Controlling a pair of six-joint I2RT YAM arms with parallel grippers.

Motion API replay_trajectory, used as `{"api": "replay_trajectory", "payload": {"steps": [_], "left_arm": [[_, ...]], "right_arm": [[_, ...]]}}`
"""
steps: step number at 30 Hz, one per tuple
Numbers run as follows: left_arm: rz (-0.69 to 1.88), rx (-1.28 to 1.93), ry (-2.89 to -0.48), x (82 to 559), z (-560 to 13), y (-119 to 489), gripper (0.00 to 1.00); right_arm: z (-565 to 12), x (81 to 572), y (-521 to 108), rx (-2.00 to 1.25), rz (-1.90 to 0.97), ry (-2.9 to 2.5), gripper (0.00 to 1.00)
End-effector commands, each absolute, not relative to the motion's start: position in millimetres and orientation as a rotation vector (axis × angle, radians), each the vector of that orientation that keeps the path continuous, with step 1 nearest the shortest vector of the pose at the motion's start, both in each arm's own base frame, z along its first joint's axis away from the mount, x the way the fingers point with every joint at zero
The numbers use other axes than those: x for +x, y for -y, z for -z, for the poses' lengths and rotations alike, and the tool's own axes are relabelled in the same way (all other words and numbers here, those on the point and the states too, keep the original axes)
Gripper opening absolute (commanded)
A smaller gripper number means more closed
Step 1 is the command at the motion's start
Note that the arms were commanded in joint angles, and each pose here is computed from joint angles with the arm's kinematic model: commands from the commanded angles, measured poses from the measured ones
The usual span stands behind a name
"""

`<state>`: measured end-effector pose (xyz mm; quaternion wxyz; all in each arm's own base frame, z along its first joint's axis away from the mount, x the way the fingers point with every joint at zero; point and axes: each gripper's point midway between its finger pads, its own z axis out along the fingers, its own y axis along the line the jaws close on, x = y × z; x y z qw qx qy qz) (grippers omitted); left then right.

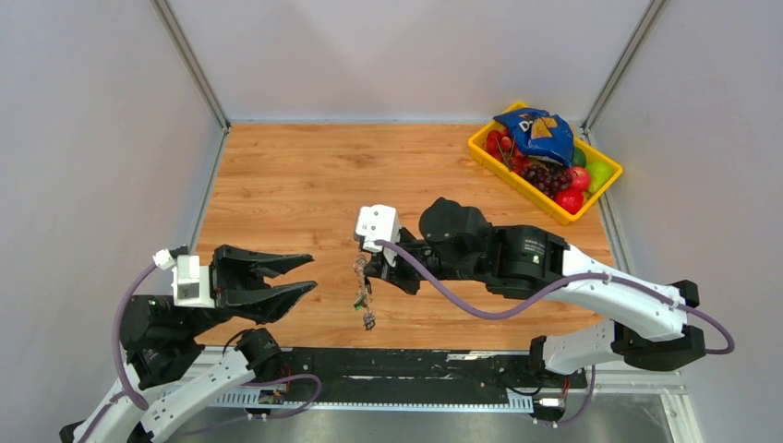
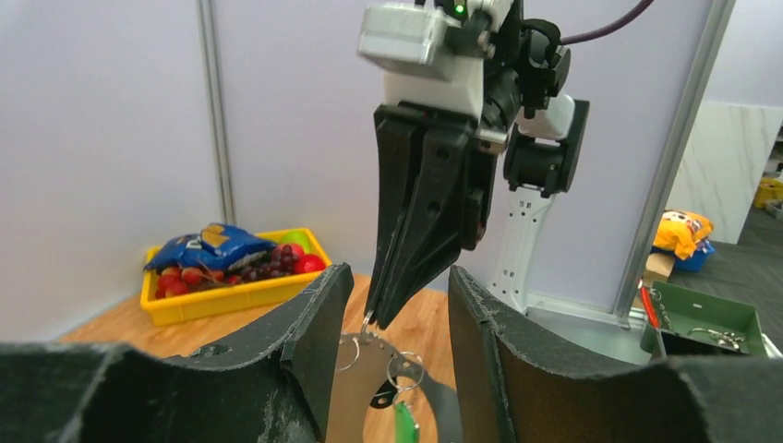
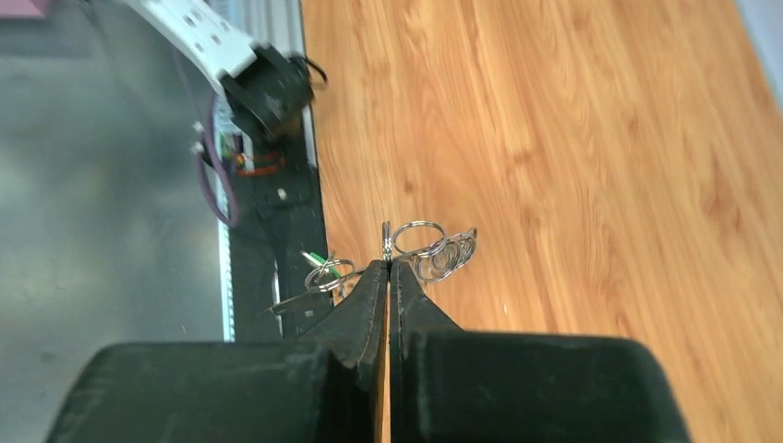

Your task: Put the keys on the keyring

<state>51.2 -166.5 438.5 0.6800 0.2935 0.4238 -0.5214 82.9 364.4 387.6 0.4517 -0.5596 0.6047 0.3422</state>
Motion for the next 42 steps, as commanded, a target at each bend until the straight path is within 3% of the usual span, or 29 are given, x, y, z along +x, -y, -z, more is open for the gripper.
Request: {"api": "replay_trajectory", "payload": {"steps": [1,7,19,36,42], "left_arm": [[1.133,0.618,-1.058,68,-423,169,0.53],[1.12,0.494,-1.193,96,-392,176,0.65],[1.316,0.517,-1.101,84,-384,200,0.79],[1.258,0.439,-1.074,82,-402,175,0.84],[1.188,0.41,-1.17,97,-399,175,0.85]], "right_arm": [[-384,99,-347,-1.27,-0.793,-1.565,0.0],[-389,77,-348,-1.387,-0.903,-1.436,0.0],[-424,37,-333,-1.582,-1.042,-1.203,0.0],[-441,88,-350,-1.193,-0.954,-1.399,0.0],[-441,121,-357,-0.988,-0.864,-1.503,0.0]]}}
